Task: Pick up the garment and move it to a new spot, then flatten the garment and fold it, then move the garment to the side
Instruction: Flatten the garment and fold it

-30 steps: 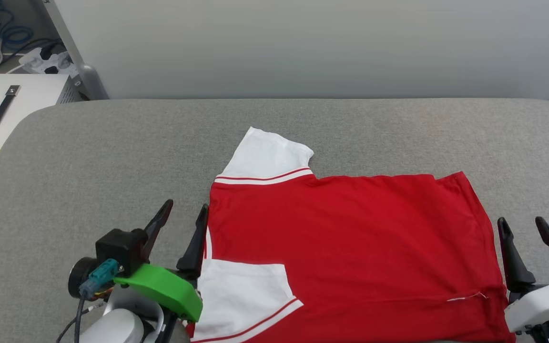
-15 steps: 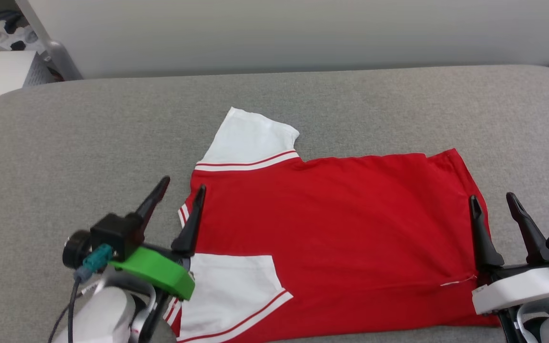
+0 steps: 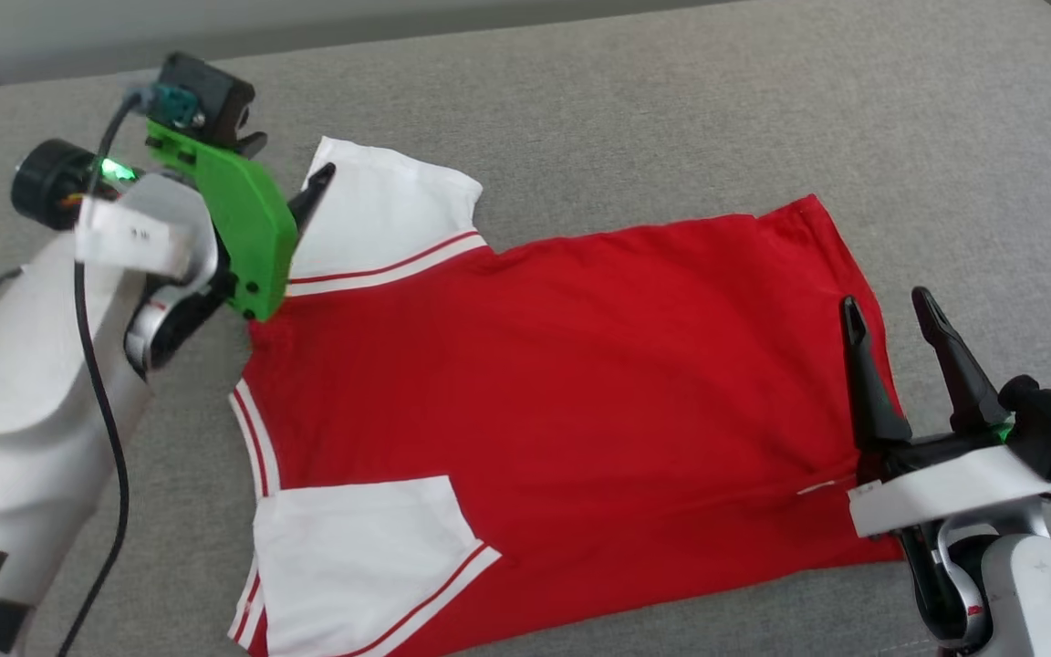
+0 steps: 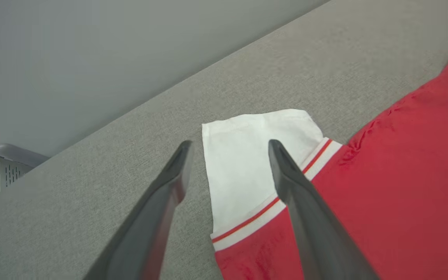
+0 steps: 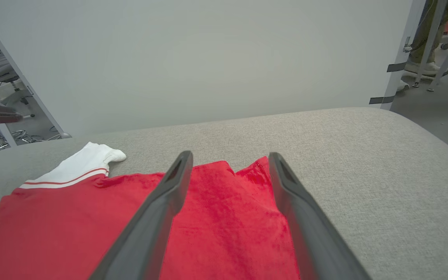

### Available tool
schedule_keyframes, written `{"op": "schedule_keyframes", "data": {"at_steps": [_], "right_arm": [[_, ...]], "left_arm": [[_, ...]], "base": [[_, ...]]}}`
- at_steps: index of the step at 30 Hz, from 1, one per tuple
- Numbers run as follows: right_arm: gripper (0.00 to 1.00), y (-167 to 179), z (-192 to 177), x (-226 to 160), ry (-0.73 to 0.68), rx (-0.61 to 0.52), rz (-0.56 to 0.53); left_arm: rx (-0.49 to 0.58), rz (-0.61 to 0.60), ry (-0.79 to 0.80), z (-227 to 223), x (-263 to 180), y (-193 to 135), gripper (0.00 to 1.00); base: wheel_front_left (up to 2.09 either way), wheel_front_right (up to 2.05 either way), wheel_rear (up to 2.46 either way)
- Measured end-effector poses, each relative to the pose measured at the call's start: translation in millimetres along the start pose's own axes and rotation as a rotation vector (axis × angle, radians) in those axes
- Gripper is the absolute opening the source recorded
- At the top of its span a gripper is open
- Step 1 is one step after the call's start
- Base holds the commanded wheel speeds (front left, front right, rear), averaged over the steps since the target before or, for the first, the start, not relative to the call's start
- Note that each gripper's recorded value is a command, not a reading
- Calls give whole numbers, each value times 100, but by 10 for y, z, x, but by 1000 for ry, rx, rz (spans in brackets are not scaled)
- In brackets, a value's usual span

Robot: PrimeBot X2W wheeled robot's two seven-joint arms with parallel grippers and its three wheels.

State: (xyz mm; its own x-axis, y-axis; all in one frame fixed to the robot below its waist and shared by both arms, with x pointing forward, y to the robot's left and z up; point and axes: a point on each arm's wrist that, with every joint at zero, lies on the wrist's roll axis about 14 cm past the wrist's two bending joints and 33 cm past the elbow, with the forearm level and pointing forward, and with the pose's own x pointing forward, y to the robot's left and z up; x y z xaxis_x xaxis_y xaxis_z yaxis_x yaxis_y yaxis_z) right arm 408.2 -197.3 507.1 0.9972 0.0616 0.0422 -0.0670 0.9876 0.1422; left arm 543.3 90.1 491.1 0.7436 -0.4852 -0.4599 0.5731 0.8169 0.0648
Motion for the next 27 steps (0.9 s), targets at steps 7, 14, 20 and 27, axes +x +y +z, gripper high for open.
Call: {"op": "schedule_keyframes", "data": {"at_steps": [7, 14, 20, 27], "right_arm": [[100, -92, -122, 51, 23, 0, -28], [100, -166, -321, 62, 68, -3, -56], [100, -199, -467, 45, 104, 17, -71], [100, -274, -569, 44, 125, 33, -98]], "left_arm": [[-40, -45, 336, -261, 425, 181, 100], [-94, -34, 481, -438, 716, 419, 100], [-233, -50, 590, -759, 937, 396, 100], [-250, -64, 583, -833, 1160, 354, 100]], "base": [[0, 0, 0], [0, 0, 0], [0, 0, 0], [0, 0, 0]]}}
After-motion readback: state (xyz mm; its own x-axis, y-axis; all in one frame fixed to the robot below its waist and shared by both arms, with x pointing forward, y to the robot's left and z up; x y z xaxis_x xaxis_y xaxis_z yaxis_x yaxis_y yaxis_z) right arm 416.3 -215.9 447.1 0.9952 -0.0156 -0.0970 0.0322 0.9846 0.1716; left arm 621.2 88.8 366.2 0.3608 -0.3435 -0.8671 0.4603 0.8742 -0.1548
